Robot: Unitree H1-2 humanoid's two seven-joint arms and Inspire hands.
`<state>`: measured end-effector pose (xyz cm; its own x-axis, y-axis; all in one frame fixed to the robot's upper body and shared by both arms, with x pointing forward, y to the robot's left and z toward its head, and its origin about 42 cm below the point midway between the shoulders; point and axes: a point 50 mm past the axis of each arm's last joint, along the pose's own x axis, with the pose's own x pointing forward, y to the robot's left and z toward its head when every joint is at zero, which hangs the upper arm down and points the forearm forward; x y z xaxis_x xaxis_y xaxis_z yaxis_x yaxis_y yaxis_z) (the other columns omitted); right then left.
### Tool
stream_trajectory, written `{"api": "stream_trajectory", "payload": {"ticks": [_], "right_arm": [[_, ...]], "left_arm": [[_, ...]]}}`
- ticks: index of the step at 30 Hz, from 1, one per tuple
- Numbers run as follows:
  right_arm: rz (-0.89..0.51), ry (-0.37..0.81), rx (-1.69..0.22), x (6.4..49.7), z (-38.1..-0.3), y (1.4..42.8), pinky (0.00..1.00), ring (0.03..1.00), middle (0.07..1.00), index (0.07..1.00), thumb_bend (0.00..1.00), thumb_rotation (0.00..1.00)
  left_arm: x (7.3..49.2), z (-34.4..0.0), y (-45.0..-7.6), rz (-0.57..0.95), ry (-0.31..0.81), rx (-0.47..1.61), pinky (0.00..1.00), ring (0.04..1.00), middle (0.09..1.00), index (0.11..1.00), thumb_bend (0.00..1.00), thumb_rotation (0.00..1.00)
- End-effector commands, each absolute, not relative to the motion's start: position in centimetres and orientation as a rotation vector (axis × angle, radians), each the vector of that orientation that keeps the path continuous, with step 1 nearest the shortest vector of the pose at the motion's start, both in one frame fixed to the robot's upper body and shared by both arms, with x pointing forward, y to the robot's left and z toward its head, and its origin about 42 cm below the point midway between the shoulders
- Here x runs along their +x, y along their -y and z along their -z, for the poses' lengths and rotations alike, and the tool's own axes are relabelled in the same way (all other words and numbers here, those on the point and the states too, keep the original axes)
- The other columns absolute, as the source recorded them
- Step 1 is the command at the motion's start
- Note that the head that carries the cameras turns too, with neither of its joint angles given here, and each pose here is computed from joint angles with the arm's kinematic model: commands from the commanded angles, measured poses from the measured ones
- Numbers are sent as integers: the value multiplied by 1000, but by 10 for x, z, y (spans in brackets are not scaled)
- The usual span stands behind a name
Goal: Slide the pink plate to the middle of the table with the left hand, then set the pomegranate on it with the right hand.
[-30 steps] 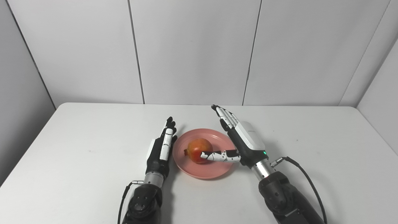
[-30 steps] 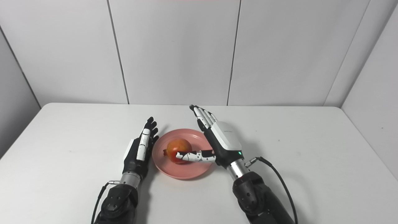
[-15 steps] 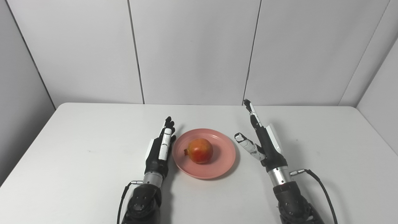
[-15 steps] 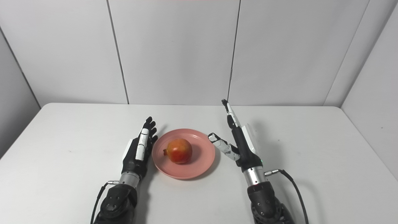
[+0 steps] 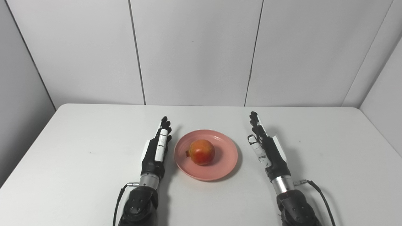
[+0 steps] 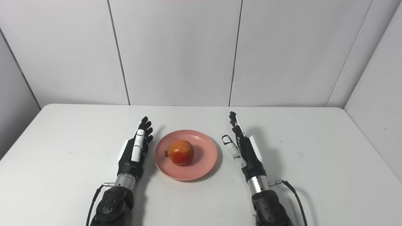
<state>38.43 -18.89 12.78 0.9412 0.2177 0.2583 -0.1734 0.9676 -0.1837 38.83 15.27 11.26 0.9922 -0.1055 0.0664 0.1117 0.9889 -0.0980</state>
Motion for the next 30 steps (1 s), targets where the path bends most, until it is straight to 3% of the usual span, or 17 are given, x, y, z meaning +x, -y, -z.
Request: {"api": "stream_trajectory", "payload": {"ticks": [1,15,30], "right_arm": [[-212,305,-102,392,-144,183,1000,1000,1000,1000,705,980],[-236,203,44,389,-137,178,1000,1000,1000,1000,727,976],[-210,168,79,393,-136,184,1000,1000,1000,1000,661,1000]], "left_arm": [[391,-121,-157,107,125,-81,1000,1000,1000,1000,561,1000],[387,-122,-167,110,122,-42,1000,1000,1000,1000,565,1000],[387,-122,-170,133,116,-59,1000,1000,1000,1000,559,1000]]}}
